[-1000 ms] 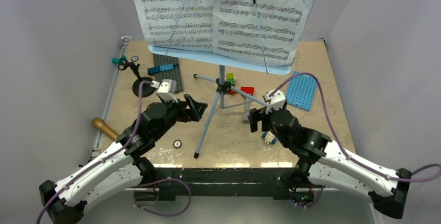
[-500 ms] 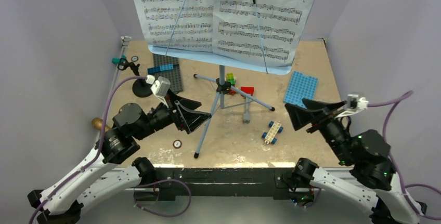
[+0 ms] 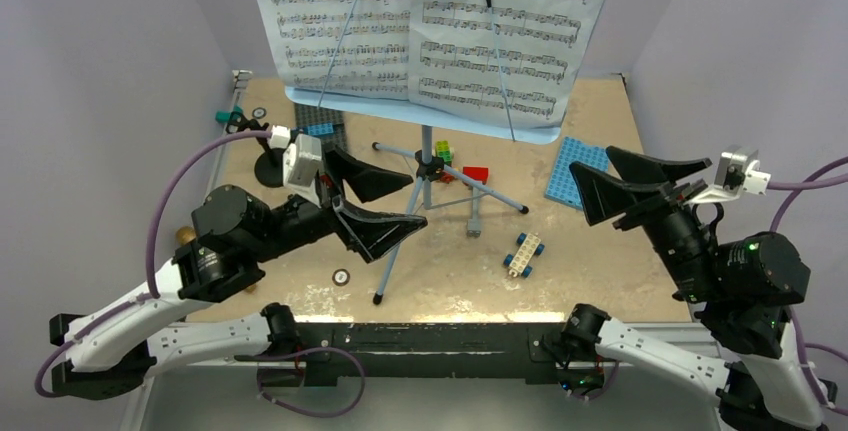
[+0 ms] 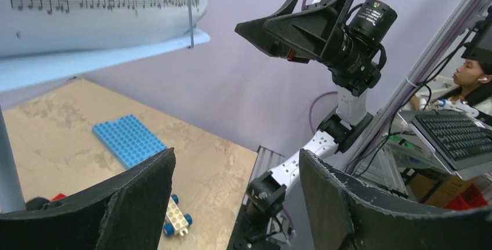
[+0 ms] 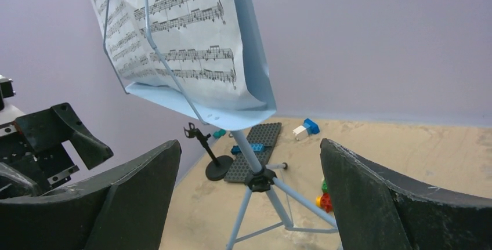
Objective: Pack up the instrument practice props
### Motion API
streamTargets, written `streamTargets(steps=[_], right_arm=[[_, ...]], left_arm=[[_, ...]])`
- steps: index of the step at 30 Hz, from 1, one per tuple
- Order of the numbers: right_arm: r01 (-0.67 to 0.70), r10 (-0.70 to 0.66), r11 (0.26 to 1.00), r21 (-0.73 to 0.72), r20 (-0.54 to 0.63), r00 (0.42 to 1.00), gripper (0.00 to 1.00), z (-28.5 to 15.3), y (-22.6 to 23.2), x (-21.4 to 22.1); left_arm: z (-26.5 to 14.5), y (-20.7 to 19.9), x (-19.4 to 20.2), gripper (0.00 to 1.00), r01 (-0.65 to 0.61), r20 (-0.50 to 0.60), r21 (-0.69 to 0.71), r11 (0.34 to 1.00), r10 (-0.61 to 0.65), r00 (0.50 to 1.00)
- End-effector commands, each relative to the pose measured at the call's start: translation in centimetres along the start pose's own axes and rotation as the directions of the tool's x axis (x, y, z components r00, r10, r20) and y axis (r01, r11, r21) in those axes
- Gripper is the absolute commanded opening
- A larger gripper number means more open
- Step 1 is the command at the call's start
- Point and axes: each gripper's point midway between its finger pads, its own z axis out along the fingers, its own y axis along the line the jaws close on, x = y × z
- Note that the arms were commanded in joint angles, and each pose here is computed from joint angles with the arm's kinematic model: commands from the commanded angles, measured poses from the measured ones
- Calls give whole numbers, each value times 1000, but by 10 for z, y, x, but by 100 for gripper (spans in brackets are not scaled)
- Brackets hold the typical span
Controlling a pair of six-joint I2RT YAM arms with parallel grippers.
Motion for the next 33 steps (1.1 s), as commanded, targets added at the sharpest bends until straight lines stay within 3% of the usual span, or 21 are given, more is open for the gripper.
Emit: streamTargets(steps=[1, 5, 12, 33], right_arm=[[53, -50, 998, -45, 61, 997, 94, 17, 19, -28], [74, -71, 996, -40, 70, 995, 93, 31, 25, -28], [99, -97, 995, -29, 68, 993, 86, 49, 35, -39], [0, -4, 999, -50, -87, 996, 66, 57, 50, -10]], left_arm=[[10, -13, -65, 81, -77, 212, 8, 997, 73, 975], [23, -26, -95, 79, -83, 279, 44, 996, 67, 958], [54, -37, -130, 75, -68, 293, 38, 997, 54, 955], [64, -25, -132, 74, -39, 307, -21, 999, 44, 951]])
